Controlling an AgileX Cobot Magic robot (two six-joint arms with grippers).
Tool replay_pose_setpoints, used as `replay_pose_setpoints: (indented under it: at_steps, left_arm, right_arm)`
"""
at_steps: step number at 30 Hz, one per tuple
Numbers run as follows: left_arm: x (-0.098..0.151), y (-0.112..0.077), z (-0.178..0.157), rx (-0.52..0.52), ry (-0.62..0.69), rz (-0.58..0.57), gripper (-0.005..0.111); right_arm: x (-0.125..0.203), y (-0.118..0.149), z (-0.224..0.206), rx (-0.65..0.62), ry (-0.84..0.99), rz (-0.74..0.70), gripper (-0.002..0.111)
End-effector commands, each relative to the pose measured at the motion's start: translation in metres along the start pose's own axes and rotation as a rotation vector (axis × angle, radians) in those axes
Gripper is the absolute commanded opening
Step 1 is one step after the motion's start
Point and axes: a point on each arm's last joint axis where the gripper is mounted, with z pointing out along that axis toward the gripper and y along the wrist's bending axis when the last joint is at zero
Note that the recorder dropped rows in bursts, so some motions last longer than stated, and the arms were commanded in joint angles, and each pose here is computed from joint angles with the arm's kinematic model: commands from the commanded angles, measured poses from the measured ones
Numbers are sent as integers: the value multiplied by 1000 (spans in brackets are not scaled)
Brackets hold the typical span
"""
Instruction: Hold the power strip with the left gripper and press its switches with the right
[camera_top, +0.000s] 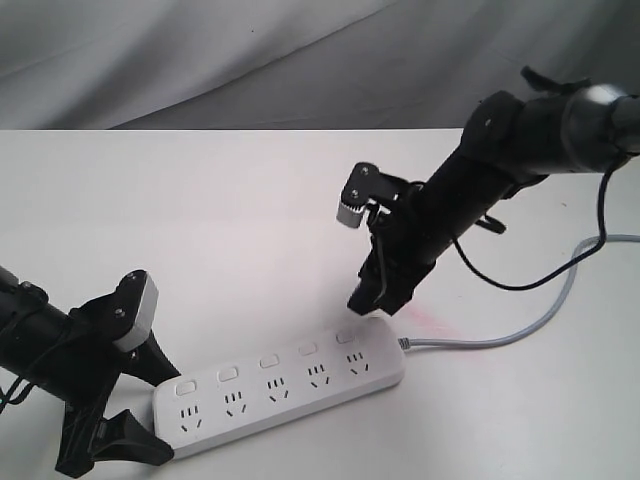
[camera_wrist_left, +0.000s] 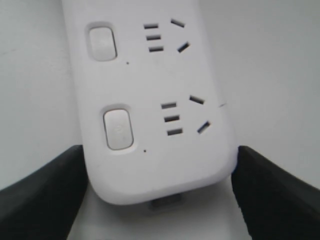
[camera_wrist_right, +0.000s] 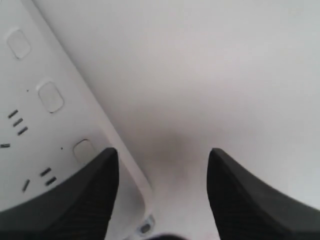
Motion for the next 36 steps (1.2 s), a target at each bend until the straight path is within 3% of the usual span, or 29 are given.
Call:
replay_pose_setpoints:
  at_steps: [1,9,16,27,36]
  left_arm:
    - [6,0,3,4,52,30,55]
    - [6,0,3,4,52,30,55]
    - [6,0,3,4,52,30,55]
    - [6,0,3,4,52,30,55]
    - [6,0,3,4,52,30,55]
  right_arm:
    - [-18,7,-48,132,-84,-71,49]
    - [-34,24,-95,221,-178,-24,45]
    - [-44,47,-140,304,-259,-74,0]
    - [-43,121,-251,537,-452,-59,0]
    - [-11,220,-348,776,-776,-75,0]
